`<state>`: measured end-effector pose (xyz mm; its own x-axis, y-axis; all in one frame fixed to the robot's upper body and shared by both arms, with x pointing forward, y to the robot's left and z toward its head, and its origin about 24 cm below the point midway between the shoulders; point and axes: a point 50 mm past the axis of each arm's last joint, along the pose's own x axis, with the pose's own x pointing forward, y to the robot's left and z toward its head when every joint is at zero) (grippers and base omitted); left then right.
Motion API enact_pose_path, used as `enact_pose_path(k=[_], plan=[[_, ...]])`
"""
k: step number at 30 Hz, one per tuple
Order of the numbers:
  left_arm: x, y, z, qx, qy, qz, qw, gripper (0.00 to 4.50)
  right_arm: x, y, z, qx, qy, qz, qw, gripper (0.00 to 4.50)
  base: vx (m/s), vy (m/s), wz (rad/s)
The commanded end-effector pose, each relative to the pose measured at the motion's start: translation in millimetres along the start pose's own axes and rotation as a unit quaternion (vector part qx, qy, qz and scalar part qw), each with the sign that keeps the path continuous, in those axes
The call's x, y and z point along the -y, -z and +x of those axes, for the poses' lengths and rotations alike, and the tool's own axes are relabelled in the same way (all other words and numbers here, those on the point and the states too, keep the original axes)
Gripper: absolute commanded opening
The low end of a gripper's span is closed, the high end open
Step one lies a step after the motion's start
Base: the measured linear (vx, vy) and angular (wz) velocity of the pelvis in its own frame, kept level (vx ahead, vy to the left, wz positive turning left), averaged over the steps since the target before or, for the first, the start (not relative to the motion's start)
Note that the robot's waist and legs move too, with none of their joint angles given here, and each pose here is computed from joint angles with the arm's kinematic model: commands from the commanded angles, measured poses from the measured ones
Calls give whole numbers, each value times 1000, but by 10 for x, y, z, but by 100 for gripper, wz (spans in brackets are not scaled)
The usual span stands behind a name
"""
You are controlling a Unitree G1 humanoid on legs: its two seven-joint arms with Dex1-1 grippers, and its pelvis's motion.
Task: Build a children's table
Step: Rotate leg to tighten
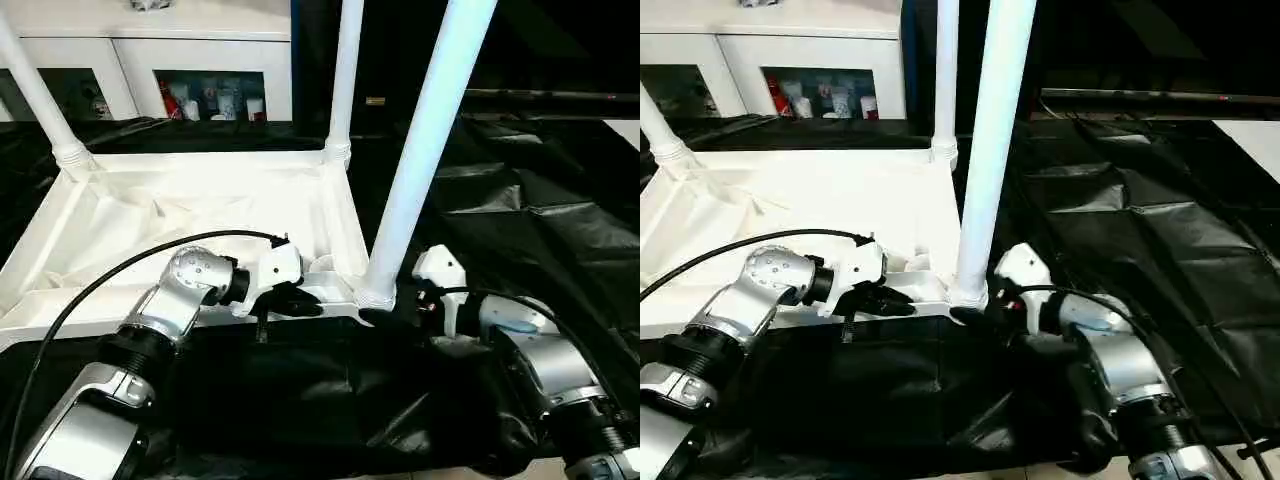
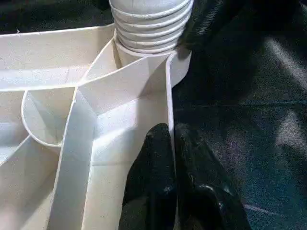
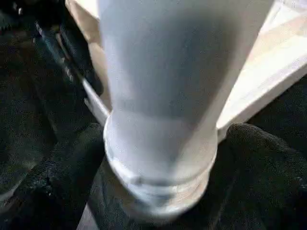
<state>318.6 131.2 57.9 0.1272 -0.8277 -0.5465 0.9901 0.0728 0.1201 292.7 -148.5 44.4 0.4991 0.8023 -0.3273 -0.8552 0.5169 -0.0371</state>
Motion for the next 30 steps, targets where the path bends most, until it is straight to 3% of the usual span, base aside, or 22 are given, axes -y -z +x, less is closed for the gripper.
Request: enact_pose_path(k=[1,4,17,21,25,30], plan=[[38,-59,28,8,20,15,1000,0,26,-30,8,10,6,6,1000,407,0,0,0],[43,-47,27,7,21,13,1000,0,12,-30,23,15,-2,12,1000,404,0,0,0],[47,-35,16,5,22,10,1000,0,7,21,15,9,-4,21,1000,285,0,0,0],[37,-40,27,7,16,5,1000,0,16,40,28,15,14,35,999,277,0,0,0],[-62,-87,163,1,-50,-21,999,0,76,173,98,18,114,95,989,274,0,0,0],[-83,-198,409,6,-87,-32,996,0,109,205,242,26,222,136,965,272,0,0,0]])
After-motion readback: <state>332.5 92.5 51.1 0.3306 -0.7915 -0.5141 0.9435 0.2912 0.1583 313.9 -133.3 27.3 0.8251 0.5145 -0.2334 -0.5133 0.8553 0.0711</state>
